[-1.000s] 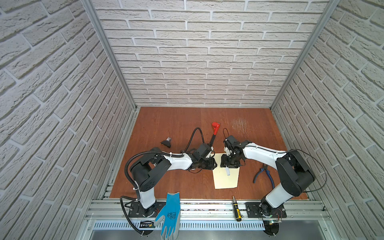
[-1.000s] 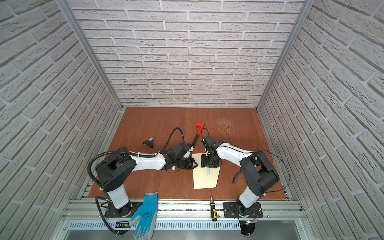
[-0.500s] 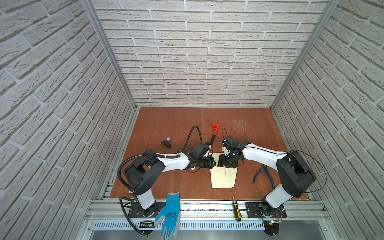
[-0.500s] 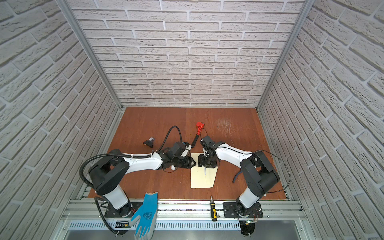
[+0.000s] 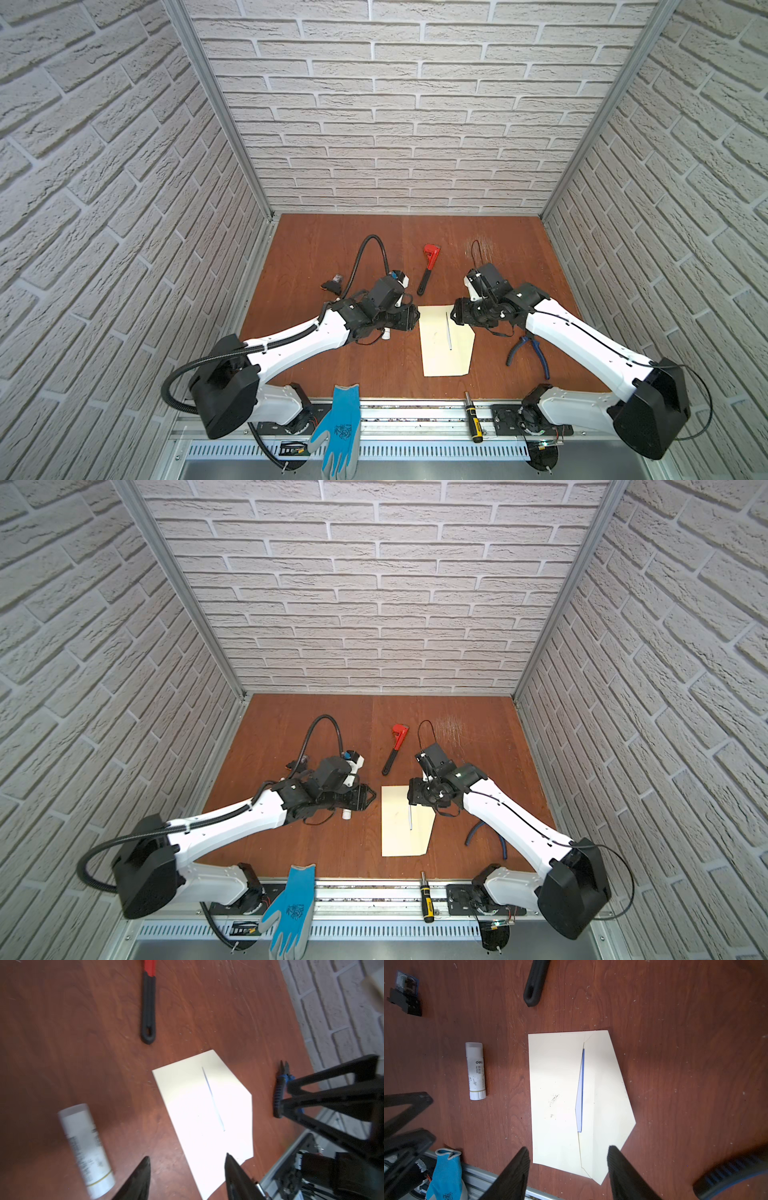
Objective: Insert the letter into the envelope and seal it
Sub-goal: 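Move the left gripper over the white glue stick while the right gripper withdraws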
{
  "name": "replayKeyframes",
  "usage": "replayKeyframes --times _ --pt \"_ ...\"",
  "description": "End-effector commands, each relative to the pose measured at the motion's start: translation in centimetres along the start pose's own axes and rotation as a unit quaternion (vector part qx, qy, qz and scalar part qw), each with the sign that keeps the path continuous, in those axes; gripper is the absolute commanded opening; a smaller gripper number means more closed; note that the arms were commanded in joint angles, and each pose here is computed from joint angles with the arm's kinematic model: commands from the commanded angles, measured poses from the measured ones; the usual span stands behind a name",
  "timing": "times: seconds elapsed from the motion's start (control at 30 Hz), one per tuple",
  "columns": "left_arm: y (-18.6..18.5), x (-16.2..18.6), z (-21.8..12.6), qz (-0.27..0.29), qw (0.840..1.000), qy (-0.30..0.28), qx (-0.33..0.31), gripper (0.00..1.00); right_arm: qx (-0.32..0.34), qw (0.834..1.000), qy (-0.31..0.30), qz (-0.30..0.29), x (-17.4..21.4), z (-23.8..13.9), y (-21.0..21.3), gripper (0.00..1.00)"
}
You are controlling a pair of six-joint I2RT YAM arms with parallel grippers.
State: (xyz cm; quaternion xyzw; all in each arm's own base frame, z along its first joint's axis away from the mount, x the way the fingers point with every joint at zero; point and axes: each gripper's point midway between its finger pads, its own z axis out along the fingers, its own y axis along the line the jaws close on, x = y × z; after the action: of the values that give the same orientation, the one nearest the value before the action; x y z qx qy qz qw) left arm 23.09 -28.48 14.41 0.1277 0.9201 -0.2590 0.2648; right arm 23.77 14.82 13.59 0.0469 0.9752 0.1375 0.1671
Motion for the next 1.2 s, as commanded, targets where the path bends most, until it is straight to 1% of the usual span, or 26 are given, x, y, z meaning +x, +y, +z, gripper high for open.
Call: replayKeyframes --times 0.0,0.07,0.13,0.2,0.33,0.5,0.7,1.0,1.1,1.17 --pt "5.4 1.4 -2.4 0.015 0.991 0.015 -0.136 0.62 -0.022 0.999 -0.028 -0.017 0.7 -0.5 -0.2 0.60" --pt "6.9 2.1 -3.1 0.011 0.986 0.017 -0.167 0.65 -0.031 0.998 -0.043 -0.018 1.0 -0.3 -0.4 0.60" --pt "8.0 2.8 -3.5 0.004 0.981 0.021 -0.193 0.66 -0.010 0.999 -0.047 -0.014 1.6 0.1 -1.7 0.60" --pt "8.7 3.2 -3.5 -0.003 0.978 0.026 -0.207 0.68 0.005 0.999 -0.036 -0.011 2.2 0.7 -2.4 0.61" --pt "8.9 3.5 -2.5 -0.017 0.978 0.029 -0.204 0.74 0.041 0.999 0.000 0.006 3.5 2.3 -3.8 0.66" --pt "9.6 3.6 -0.5 -0.035 0.977 0.043 -0.204 0.78 0.060 0.998 0.008 0.031 4.0 3.5 -5.3 0.70" --pt "10.1 3.3 1.7 -0.041 0.976 0.058 -0.204 0.77 0.063 0.997 0.024 0.047 4.4 4.5 -6.3 0.71" --pt "10.7 3.2 4.4 -0.036 0.974 0.085 -0.208 0.74 0.042 0.998 0.036 0.041 4.5 5.0 -5.4 0.70" --pt "10.6 3.1 5.2 -0.033 0.974 0.089 -0.207 0.71 0.039 0.998 0.036 0.038 4.4 4.7 -5.3 0.70" --pt "10.7 3.1 5.7 -0.031 0.973 0.093 -0.210 0.67 0.038 0.998 0.036 0.036 4.4 4.6 -5.2 0.70"
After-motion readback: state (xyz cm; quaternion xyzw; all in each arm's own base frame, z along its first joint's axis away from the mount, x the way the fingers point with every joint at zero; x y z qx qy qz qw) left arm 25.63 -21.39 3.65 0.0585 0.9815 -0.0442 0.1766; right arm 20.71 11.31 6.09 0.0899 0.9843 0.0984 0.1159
